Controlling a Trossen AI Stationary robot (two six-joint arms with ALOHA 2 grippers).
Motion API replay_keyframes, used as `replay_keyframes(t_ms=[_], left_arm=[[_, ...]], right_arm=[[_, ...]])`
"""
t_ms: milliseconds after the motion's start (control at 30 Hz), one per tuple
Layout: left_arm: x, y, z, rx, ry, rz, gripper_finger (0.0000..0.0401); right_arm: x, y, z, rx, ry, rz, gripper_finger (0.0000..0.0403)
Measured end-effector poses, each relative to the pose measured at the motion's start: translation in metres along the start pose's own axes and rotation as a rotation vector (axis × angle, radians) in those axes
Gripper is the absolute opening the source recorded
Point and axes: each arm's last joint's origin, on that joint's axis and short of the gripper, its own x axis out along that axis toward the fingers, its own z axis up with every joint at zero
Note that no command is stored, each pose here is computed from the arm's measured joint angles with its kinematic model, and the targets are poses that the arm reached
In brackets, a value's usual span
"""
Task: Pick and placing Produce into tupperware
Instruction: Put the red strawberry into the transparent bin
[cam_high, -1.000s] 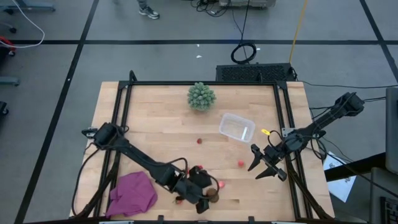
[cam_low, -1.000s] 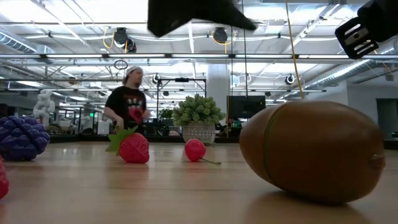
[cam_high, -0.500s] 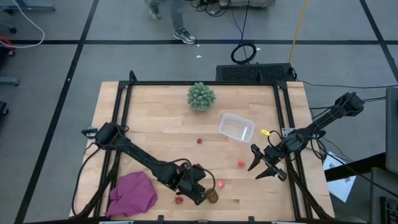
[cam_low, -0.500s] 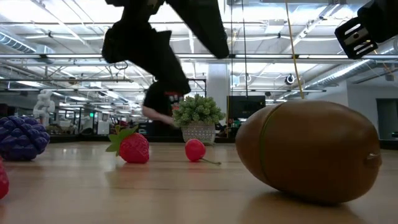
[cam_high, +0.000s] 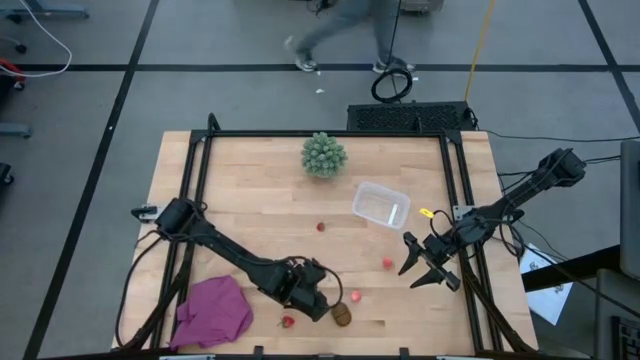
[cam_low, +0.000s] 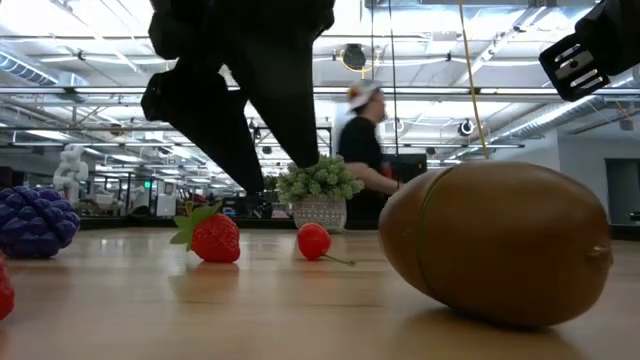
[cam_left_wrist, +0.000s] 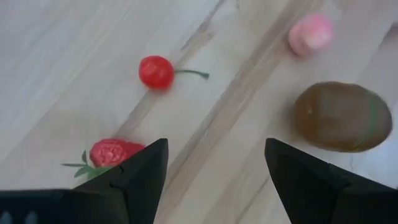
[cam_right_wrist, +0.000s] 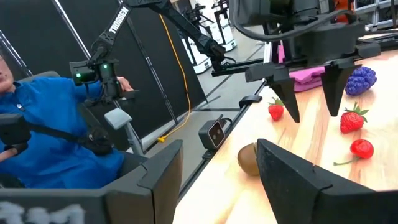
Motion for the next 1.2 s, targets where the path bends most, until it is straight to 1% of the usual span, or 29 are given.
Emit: replay_keyframes(t_ms=[167,333,467,567,700,900,1200], left_arm=[[0.001,0.007,0.004,0.054,0.016,0.043,0.0271],[0.002,0.016,0.005,0.215,0.069,0.104,0.0271],[0.002,0.021,0.005,0.292,0.131,0.126,0.0271],[0.002,0.022,0.005,0.350,0.142,0.119,0.0271],[0.002,0.022,0.003,0.441,0.190,0.091,0.0271],[0.001,0.025,0.001,0.555,0.239,0.100,0.0271],[0.002,0.028,0.006,0.615,0.228,0.105,0.0271]], right_arm=[[0.000,0.000,0.000,0.001,0.004,-0.002,0.0192],[0.000,0.000,-0.001,0.009,0.007,-0.003,0.0192],[0.000,0.000,-0.001,0.009,0.007,-0.003,0.0192],[0.000,0.000,-0.001,0.009,0.006,-0.002,0.0192],[0.000,0.000,-0.001,0.009,0.006,-0.002,0.0192],[0.000,0.000,-0.001,0.009,0.006,-0.002,0.0192],[0.000,0.000,-0.001,0.002,0.006,-0.003,0.0192]])
